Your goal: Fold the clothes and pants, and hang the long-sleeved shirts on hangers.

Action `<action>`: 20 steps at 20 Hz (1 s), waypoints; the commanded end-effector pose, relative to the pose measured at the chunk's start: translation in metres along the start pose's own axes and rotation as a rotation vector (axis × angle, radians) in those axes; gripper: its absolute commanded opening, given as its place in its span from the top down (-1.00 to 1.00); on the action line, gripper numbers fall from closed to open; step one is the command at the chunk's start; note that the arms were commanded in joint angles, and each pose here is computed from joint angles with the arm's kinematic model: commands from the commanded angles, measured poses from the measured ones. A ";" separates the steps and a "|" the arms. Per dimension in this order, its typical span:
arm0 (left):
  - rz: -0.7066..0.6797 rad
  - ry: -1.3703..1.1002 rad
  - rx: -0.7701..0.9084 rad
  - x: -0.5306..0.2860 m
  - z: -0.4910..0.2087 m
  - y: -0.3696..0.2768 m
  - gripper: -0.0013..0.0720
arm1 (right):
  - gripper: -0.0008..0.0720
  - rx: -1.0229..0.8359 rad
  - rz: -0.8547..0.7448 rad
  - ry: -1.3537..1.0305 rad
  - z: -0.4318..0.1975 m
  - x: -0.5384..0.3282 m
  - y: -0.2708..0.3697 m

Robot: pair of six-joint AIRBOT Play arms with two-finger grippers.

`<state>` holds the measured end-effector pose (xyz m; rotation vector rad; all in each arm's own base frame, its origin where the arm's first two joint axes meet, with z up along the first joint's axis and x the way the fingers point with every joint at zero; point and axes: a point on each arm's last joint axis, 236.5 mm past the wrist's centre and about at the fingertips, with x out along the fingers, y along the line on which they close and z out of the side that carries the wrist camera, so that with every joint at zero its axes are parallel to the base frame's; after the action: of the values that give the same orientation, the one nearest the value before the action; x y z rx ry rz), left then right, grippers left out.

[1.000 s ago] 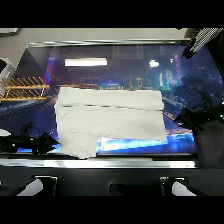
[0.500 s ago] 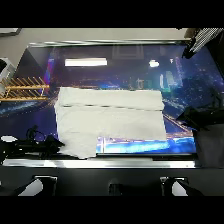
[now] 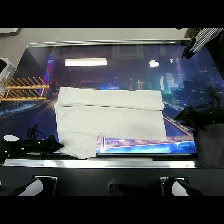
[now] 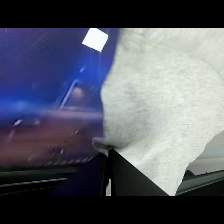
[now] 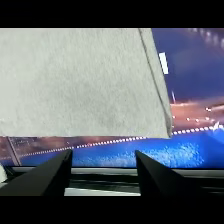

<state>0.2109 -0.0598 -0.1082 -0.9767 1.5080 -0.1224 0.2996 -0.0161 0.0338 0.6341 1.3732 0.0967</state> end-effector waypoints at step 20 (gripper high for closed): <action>-0.005 0.010 0.004 -0.001 -0.002 -0.002 0.91 | 0.31 0.113 0.028 0.126 -0.044 0.126 -0.060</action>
<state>0.2093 -0.0619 -0.1065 -0.9801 1.5168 -0.1337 0.2563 0.0012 -0.1070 0.7247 1.5590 0.0855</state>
